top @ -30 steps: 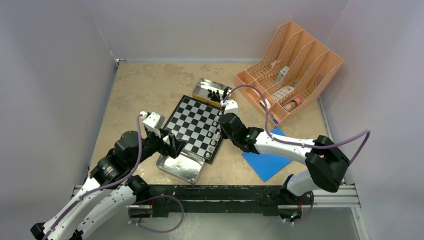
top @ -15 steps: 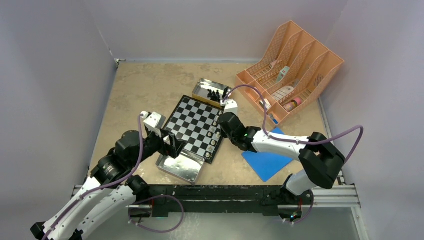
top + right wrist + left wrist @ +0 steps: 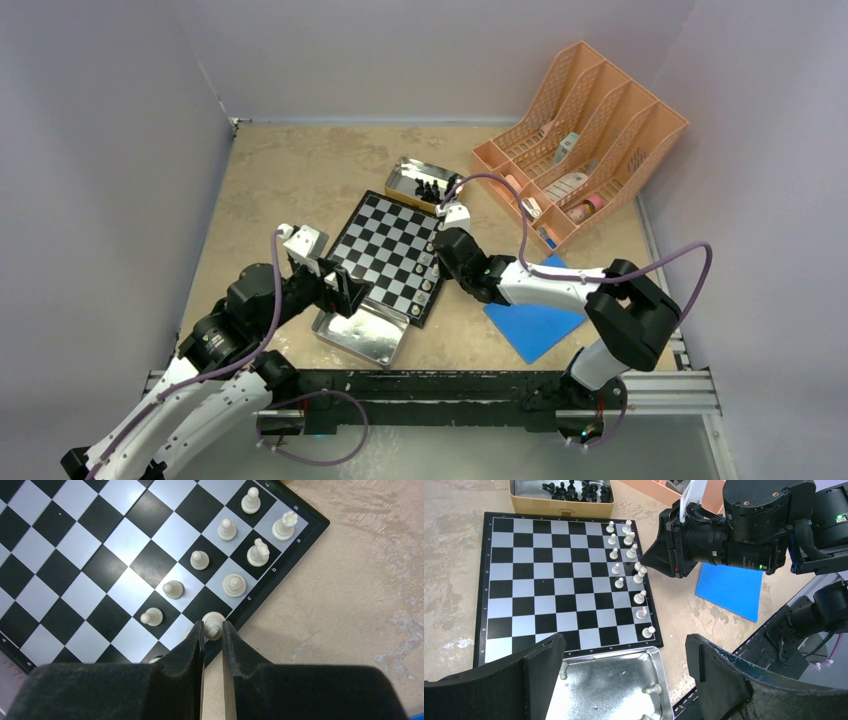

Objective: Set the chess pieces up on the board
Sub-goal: Place the chess piece on the chessboard.

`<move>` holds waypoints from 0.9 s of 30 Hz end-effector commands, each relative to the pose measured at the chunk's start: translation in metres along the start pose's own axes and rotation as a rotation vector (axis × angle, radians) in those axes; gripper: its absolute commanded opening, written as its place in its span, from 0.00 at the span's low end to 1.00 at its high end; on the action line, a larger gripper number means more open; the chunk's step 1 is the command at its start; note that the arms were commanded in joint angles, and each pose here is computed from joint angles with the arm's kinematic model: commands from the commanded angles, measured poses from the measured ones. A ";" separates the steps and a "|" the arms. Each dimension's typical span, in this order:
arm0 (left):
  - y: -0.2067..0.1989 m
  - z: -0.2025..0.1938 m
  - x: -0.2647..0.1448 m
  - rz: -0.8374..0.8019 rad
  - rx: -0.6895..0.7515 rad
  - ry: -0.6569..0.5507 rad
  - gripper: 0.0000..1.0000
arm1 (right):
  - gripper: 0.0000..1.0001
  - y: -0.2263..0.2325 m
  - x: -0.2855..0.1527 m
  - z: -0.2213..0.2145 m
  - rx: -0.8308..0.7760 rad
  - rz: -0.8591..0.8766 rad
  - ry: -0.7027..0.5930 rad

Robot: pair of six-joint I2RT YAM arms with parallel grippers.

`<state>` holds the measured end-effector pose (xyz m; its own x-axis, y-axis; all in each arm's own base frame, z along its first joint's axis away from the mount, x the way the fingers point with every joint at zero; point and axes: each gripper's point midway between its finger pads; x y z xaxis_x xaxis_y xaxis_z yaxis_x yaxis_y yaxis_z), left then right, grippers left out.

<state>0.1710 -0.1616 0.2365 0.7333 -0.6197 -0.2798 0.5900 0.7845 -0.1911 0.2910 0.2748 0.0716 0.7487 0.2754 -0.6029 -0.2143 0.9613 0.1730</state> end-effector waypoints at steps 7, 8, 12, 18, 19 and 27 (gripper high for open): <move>-0.001 0.004 0.002 -0.004 0.010 -0.015 0.90 | 0.09 0.009 0.003 -0.001 0.010 0.049 -0.001; -0.001 0.005 0.003 -0.004 0.012 -0.016 0.90 | 0.09 0.009 0.004 -0.002 0.007 0.051 0.003; 0.000 0.003 0.004 0.000 0.013 -0.005 0.90 | 0.09 0.011 0.004 -0.003 0.006 0.059 0.016; 0.002 0.004 0.002 0.009 0.013 -0.012 0.90 | 0.09 0.013 0.001 -0.003 0.024 0.065 0.027; 0.002 0.004 0.002 0.009 0.013 -0.013 0.90 | 0.09 0.013 0.001 -0.002 0.023 0.062 0.026; 0.001 0.004 0.003 0.008 0.011 -0.011 0.90 | 0.09 0.002 0.004 0.008 0.002 0.001 -0.025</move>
<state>0.1721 -0.1623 0.2319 0.7295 -0.6149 -0.2995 0.5865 0.7877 -0.1887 0.2847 0.2801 0.0635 0.7178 0.3076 -0.6246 -0.2398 0.9515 0.1930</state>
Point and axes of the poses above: each gripper's point midway between its finger pads, its own x axis out along the fingers, its own y axis along the line the jaws close on, z = x × y, and after that the axes turned 6 degrees about x, right-handed
